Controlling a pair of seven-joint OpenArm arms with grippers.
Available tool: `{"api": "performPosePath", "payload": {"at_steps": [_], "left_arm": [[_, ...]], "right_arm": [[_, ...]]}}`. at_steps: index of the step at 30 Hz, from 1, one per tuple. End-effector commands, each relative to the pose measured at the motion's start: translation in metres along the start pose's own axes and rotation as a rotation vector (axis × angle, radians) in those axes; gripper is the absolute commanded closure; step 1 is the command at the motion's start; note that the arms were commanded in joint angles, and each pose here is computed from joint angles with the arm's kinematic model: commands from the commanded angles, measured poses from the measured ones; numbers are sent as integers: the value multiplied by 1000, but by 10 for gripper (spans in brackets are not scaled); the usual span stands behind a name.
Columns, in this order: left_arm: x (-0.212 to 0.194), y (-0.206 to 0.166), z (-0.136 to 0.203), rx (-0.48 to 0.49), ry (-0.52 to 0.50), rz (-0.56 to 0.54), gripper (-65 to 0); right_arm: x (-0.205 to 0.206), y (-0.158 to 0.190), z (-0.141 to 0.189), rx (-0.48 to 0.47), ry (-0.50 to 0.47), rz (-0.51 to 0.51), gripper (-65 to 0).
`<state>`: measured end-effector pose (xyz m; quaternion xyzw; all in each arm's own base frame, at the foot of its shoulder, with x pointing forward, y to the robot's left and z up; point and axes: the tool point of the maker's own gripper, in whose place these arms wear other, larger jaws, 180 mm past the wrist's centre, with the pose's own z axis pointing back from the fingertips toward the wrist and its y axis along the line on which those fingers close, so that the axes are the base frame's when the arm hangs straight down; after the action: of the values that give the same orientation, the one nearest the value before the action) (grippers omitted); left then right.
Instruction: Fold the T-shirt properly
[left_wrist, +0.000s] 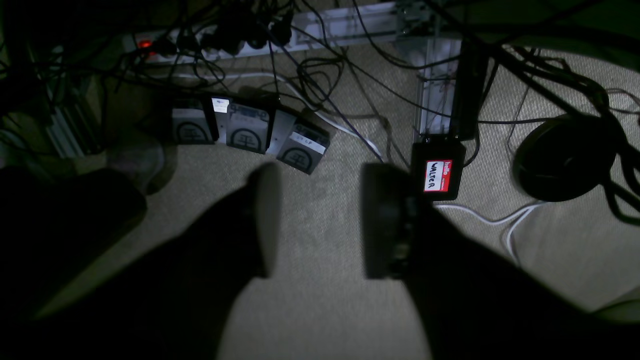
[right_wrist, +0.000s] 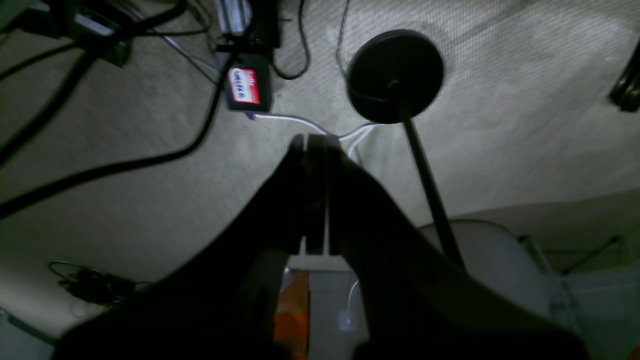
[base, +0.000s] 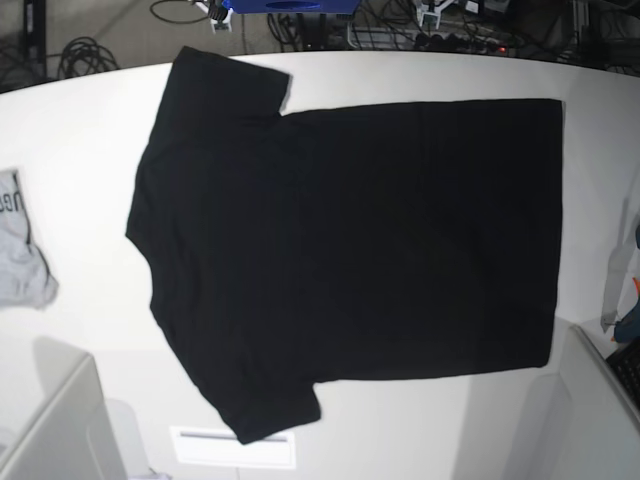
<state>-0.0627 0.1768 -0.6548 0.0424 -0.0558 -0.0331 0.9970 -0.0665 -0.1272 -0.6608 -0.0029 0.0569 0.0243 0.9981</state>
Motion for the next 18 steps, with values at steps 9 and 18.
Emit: {"api": "performPosePath", "payload": {"at_steps": [9, 18], "left_arm": [[-11, -11, 3, -14, 12, -9, 0], [3, -14, 10, -20, -89, -22, 0]], "right_arm": [[3, -4, 0, -7, -13, -1, 0], [5, -16, 0, -26, -17, 0, 0]]}}
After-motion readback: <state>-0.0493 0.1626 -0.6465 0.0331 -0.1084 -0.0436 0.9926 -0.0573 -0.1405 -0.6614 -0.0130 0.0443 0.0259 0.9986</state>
